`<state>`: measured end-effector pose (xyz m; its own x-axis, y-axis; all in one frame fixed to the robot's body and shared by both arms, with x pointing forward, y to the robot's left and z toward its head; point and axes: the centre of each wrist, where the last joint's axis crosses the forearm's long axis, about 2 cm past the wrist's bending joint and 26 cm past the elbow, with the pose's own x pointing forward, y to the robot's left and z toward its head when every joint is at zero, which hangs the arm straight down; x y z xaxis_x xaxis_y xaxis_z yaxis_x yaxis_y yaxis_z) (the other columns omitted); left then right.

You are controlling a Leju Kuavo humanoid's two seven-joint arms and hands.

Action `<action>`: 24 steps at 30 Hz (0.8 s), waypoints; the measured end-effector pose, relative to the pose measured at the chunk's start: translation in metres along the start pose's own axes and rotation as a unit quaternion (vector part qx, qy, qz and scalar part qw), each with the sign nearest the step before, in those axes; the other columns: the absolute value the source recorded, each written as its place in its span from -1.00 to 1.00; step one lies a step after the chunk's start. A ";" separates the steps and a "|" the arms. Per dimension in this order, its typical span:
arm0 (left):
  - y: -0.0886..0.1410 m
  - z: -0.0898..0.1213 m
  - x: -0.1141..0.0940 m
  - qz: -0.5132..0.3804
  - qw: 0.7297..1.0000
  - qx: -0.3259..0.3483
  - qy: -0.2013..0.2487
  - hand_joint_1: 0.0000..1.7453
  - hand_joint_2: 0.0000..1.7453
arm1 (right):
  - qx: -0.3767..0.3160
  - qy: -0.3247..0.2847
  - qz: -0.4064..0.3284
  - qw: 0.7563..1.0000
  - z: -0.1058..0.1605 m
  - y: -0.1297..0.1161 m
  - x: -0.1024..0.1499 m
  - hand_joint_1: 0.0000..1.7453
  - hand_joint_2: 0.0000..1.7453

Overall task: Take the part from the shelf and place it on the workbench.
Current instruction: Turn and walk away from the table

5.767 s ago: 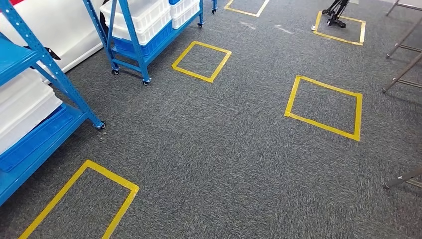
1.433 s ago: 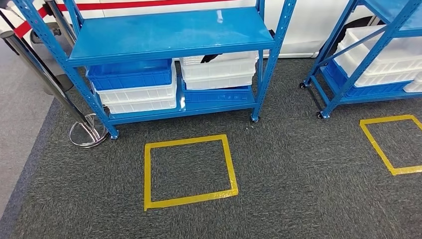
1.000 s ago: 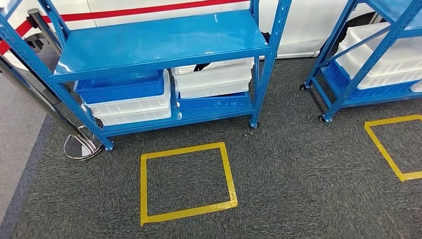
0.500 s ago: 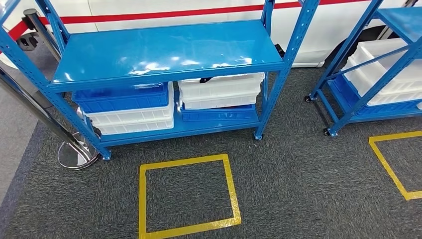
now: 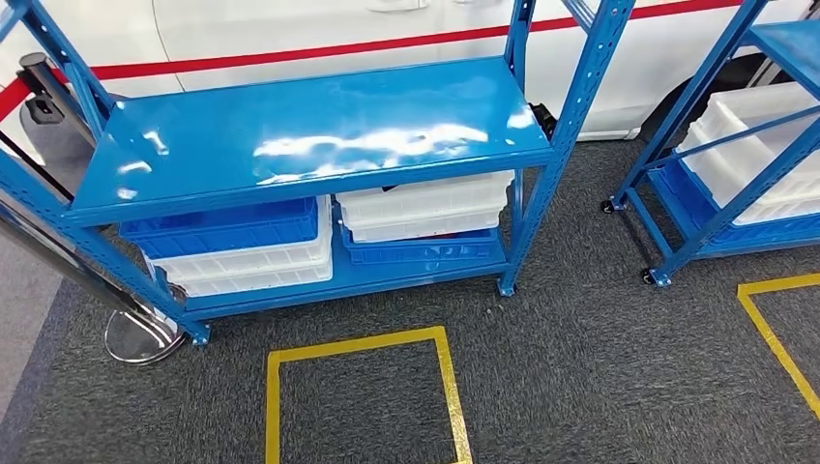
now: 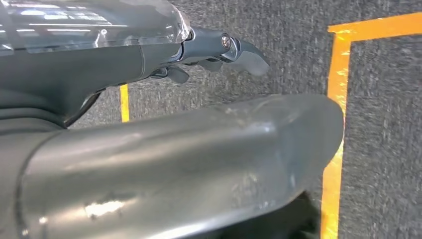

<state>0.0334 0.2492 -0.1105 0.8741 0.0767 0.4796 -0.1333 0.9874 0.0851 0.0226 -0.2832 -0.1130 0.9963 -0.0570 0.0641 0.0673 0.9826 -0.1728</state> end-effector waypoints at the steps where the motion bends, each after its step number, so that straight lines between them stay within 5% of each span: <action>1: 0.000 0.000 -0.001 0.000 1.000 0.000 0.001 -1.00 -1.00 | 0.000 0.000 0.000 1.000 0.000 0.000 0.000 -1.00 -1.00; 24: -0.001 0.000 0.001 -0.003 1.000 0.007 0.004 -1.00 -1.00 | -0.001 0.000 0.004 1.000 0.000 -0.001 0.001 -1.00 -1.00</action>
<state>0.0341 0.2485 -0.1103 0.8790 0.0723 0.4713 -0.1351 0.9857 0.1007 0.0235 -0.2843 -0.1129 0.9968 -0.0490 0.0637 0.0595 0.9828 -0.1747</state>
